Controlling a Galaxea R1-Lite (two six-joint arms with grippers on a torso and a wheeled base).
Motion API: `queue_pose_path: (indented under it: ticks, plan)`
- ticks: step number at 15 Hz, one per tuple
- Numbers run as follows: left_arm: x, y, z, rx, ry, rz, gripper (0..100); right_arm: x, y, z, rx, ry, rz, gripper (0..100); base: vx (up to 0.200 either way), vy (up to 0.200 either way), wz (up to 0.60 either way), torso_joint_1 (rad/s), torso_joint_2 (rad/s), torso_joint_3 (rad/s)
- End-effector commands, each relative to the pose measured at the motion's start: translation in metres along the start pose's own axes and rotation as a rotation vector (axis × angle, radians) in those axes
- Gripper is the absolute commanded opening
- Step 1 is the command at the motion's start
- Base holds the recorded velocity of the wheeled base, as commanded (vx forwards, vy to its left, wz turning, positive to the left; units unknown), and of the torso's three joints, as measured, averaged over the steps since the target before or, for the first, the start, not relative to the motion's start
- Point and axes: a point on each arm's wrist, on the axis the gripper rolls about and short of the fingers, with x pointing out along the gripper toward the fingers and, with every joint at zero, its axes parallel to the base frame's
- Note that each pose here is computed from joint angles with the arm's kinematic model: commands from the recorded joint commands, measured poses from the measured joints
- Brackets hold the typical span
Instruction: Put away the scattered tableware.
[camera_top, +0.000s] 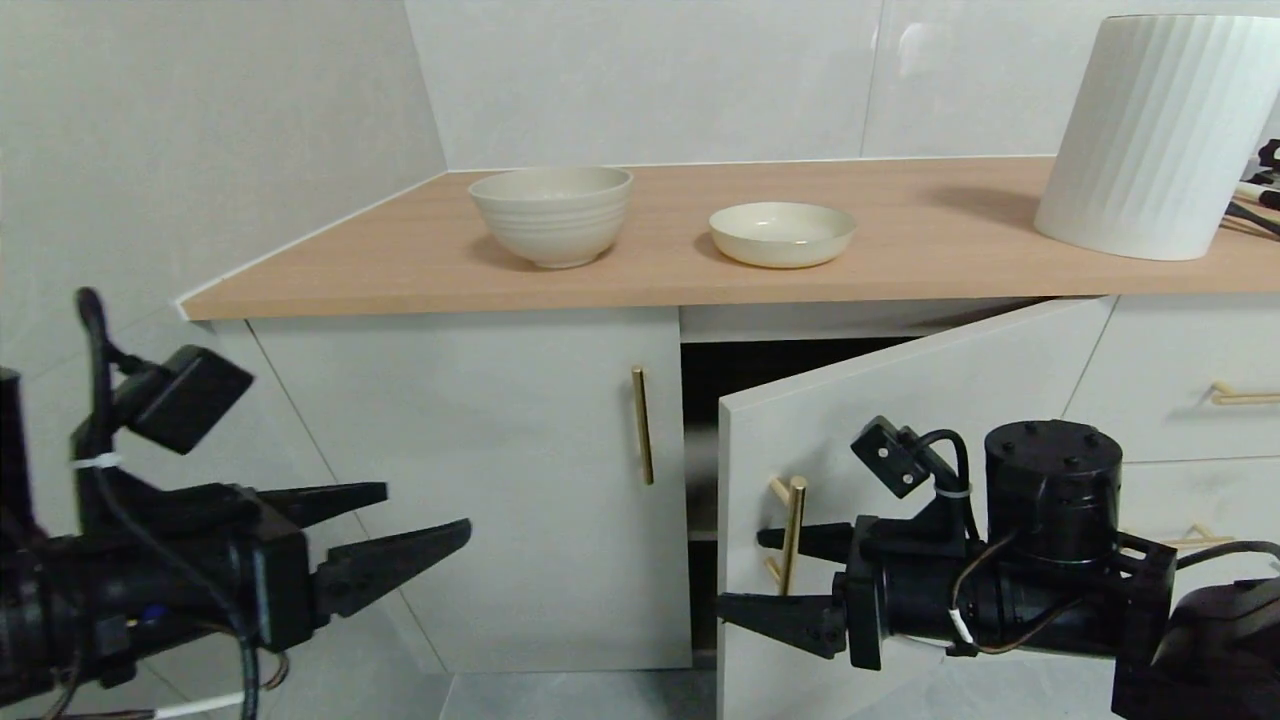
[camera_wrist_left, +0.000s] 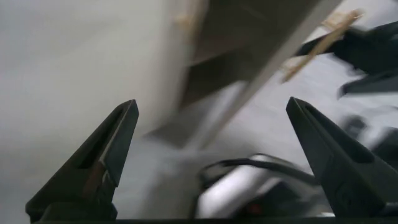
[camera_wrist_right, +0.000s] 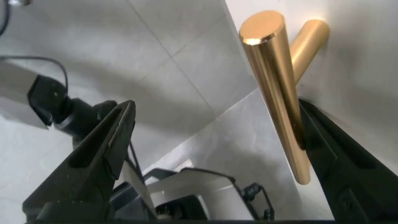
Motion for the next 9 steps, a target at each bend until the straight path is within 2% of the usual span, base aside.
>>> queue_pose_path:
  ticks: [1, 2, 3, 5, 7, 9]
  plan:
    - [0.049, -0.005, -0.002, -0.036, 0.114, -0.078, 100, -0.005, 0.004, 0.001, -0.002, -0.002, 0.007, 100, 0.0, 0.0, 0.0, 0.0, 0.0, 0.0]
    - [0.069, -0.008, -0.003, -0.022, 0.106, -0.124, 100, -0.006, 0.005, 0.0, -0.001, -0.001, 0.007, 100, 0.0, 0.0, 0.0, 0.0, 0.0, 0.0]
    - [0.078, -0.009, -0.004, -0.021, 0.096, -0.145, 0, -0.006, 0.005, 0.0, 0.0, 0.0, 0.006, 100, 0.0, 0.0, 0.0, 0.0, 0.0, 0.0]
    - [0.095, -0.008, -0.005, -0.011, 0.068, -0.172, 0, -0.007, 0.005, -0.001, 0.003, 0.003, 0.004, 100, 0.0, 0.0, 0.0, 0.0, 0.0, 0.0]
    - [0.096, -0.007, -0.016, -0.008, 0.06, -0.193, 0, -0.01, 0.007, 0.0, -0.002, -0.004, 0.006, 100, 0.0, 0.0, 0.0, 0.0, 0.0, 0.0]
    - [0.107, -0.008, -0.013, 0.001, 0.029, -0.249, 0, -0.014, 0.01, 0.001, -0.007, -0.011, 0.008, 100, 0.0, 0.0, 0.0, 0.0, 0.0, 0.0]
